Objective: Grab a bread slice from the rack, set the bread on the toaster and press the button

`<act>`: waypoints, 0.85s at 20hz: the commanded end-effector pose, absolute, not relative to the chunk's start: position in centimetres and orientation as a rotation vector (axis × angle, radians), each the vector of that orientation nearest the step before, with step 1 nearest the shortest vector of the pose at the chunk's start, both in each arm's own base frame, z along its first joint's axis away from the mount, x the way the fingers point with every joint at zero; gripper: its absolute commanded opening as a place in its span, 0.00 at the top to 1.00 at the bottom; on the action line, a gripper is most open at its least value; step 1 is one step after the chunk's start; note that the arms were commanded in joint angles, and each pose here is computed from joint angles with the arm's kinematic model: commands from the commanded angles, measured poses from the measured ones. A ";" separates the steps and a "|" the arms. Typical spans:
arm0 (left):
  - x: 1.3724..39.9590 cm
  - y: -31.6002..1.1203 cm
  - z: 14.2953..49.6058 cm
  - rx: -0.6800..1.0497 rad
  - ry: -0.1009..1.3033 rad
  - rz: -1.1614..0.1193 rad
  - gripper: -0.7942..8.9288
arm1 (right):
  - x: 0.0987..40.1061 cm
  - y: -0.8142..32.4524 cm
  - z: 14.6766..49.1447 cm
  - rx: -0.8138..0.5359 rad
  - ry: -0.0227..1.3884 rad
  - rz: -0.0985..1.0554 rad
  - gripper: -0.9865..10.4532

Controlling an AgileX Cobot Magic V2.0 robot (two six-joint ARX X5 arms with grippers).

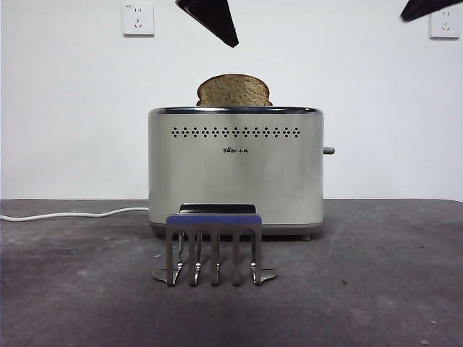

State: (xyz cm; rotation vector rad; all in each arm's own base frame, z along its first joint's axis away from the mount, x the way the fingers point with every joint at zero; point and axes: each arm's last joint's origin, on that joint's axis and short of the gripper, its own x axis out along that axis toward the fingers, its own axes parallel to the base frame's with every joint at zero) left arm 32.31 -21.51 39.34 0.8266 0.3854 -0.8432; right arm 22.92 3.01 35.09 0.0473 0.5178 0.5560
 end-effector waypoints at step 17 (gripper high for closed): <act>19.8 -14.1 49.6 0.246 0.364 -0.861 0.72 | 38.2 4.2 26.6 0.452 0.572 0.679 0.92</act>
